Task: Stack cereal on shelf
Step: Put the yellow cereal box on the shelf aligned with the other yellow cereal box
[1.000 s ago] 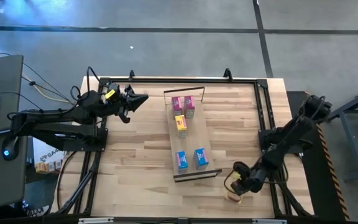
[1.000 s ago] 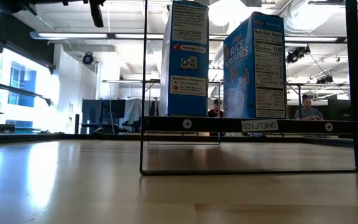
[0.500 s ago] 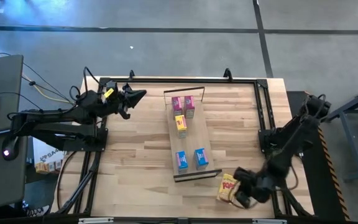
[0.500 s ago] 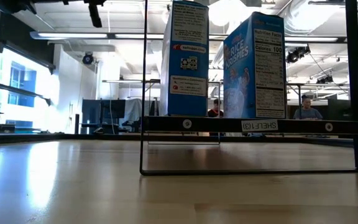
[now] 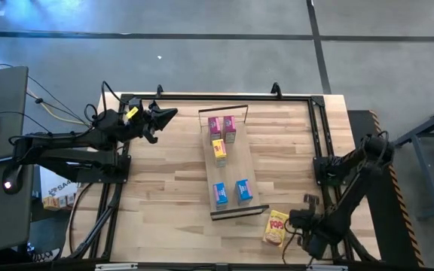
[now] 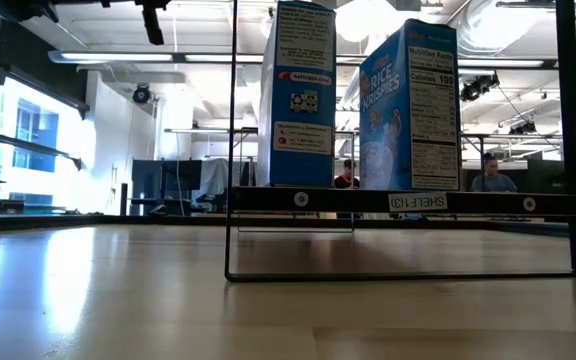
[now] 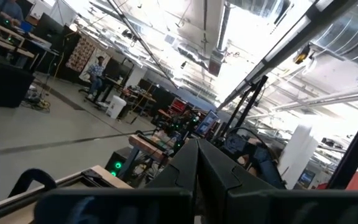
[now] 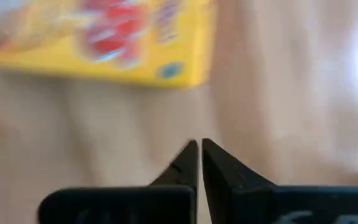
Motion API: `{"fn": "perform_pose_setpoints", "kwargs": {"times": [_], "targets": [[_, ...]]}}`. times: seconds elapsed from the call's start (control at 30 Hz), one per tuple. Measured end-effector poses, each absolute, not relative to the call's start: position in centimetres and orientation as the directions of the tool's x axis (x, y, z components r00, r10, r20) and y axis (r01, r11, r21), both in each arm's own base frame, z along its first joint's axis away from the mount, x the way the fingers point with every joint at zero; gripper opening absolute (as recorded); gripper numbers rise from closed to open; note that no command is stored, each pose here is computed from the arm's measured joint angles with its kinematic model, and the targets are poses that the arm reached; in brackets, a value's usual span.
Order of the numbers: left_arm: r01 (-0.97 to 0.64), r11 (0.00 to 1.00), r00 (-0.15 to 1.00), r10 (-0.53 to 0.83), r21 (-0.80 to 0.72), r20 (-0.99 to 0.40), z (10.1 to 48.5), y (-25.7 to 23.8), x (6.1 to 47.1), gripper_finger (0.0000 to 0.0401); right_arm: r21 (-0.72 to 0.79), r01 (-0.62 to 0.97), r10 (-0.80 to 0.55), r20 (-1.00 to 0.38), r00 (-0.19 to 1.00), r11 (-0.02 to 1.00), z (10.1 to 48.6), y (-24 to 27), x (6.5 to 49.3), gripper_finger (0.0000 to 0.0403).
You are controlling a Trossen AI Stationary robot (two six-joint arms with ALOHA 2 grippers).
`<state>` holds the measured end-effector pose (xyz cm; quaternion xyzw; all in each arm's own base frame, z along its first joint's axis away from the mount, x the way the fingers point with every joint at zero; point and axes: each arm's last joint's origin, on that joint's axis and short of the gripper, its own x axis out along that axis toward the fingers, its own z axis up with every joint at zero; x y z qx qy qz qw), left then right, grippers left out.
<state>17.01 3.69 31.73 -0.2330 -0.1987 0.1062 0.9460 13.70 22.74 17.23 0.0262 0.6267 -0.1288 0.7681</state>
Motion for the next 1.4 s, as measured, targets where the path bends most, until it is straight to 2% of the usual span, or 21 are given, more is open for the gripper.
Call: {"fn": "perform_pose_setpoints", "kwargs": {"times": [0.07, 0.13, 0.4, 0.57, 0.77, 0.97, 1.17, 1.23, 1.3, 1.4], "targets": [[-0.108, 0.869, 0.899, 0.293, -0.483, 0.326, 31.7, 3.7, 17.0, 0.0000, -0.218, 0.236, -0.263, -0.949, 0.176, 0.947, 17.1, 21.9, 13.8, 0.0000], [-0.109, 0.869, 0.898, 0.294, -0.483, 0.326, 31.7, 3.7, 17.0, 0.0000, -0.256, 0.246, -0.304, -0.936, 0.180, 0.935, 16.9, 21.3, 13.9, 0.0000], [-0.099, 0.863, 0.900, 0.291, -0.496, 0.326, 31.7, 3.6, 17.0, 0.0000, -0.105, 0.256, -0.176, -0.946, 0.272, 0.961, 16.1, 21.6, 15.5, 0.0000], [-0.097, 0.863, 0.901, 0.288, -0.496, 0.326, 31.7, 3.6, 17.0, 0.0000, -0.038, 0.283, -0.120, -0.952, 0.281, 0.958, 16.1, 22.0, 15.7, 0.0000], [-0.097, 0.863, 0.901, 0.288, -0.496, 0.325, 31.7, 3.6, 17.0, 0.0000, 0.134, 0.256, 0.034, -0.932, 0.360, 0.957, 16.3, 23.5, 16.7, 0.0000], [-0.101, 0.867, 0.901, 0.287, -0.487, 0.325, 31.7, 3.6, 17.0, 0.0000, 0.252, 0.265, 0.121, -0.897, 0.425, 0.931, 16.6, 24.0, 18.0, 0.0000], [-0.085, 0.877, 0.908, 0.264, -0.474, 0.326, 31.7, 3.5, 17.1, 0.0000, 0.252, 0.364, 0.095, -0.913, 0.396, 0.897, 18.0, 23.8, 17.8, 0.0000], [-0.078, 0.878, 0.910, 0.256, -0.472, 0.326, 31.7, 3.5, 17.1, 0.0000, 0.300, 0.377, 0.150, -0.913, 0.379, 0.876, 19.0, 24.6, 17.2, 0.0000], [-0.078, 0.878, 0.910, 0.256, -0.471, 0.326, 31.7, 3.5, 17.1, 0.0000, 0.394, 0.387, 0.271, -0.902, 0.336, 0.834, 19.4, 25.8, 16.7, 0.0000], [-0.078, 0.879, 0.910, 0.256, -0.471, 0.326, 31.7, 3.5, 17.1, 0.0000, 0.581, 0.437, 0.456, -0.812, 0.363, 0.686, 19.6, 28.1, 17.1, 0.0000]]}}
